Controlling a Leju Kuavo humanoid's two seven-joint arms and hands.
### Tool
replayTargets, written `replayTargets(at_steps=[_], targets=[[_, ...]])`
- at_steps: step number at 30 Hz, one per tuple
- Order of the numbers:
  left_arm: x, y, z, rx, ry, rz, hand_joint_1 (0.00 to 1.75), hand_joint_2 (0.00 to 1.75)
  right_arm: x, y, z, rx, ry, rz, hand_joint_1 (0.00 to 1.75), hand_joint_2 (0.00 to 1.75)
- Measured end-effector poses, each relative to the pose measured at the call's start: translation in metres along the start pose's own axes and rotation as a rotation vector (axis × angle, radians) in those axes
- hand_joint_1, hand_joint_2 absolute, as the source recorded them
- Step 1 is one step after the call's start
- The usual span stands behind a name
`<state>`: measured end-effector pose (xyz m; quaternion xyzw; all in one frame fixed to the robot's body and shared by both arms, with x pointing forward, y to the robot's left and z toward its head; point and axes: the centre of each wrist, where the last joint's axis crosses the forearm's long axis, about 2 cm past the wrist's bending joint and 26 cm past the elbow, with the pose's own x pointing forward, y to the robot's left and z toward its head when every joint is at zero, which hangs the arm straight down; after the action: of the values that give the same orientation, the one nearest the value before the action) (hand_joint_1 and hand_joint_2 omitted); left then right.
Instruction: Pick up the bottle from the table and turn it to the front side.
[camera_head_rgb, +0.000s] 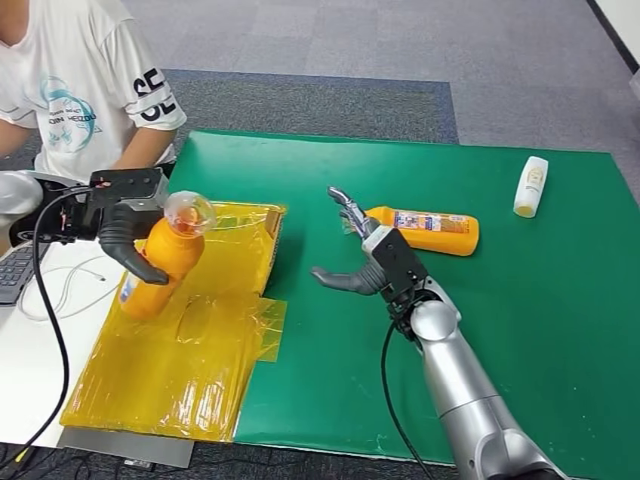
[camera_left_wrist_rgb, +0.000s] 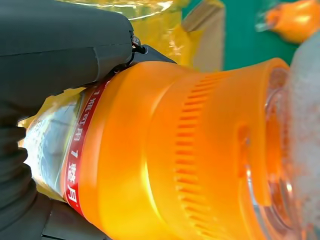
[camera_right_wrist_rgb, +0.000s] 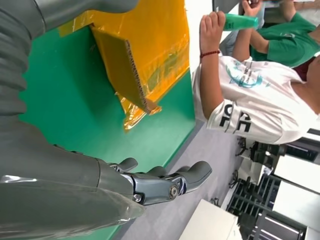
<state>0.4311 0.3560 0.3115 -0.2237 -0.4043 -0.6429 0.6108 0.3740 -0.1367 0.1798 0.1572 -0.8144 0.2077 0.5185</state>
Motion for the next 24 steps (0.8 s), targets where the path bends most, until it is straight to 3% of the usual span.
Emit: replayTargets(at_steps=[15,24], targets=[[0.003,0.004,-0.038,-0.069,0.21,-0.15,1.75,1.75,0.0,0.011,-0.006,0.028,0.009,-0.003,0.0,1.75],[0.0,0.004,-0.058,-0.03,0.213,-0.249,1.75,1.75,0.0,0.011,-0.005,0.035,0.014,0.014,0.0,1.75]])
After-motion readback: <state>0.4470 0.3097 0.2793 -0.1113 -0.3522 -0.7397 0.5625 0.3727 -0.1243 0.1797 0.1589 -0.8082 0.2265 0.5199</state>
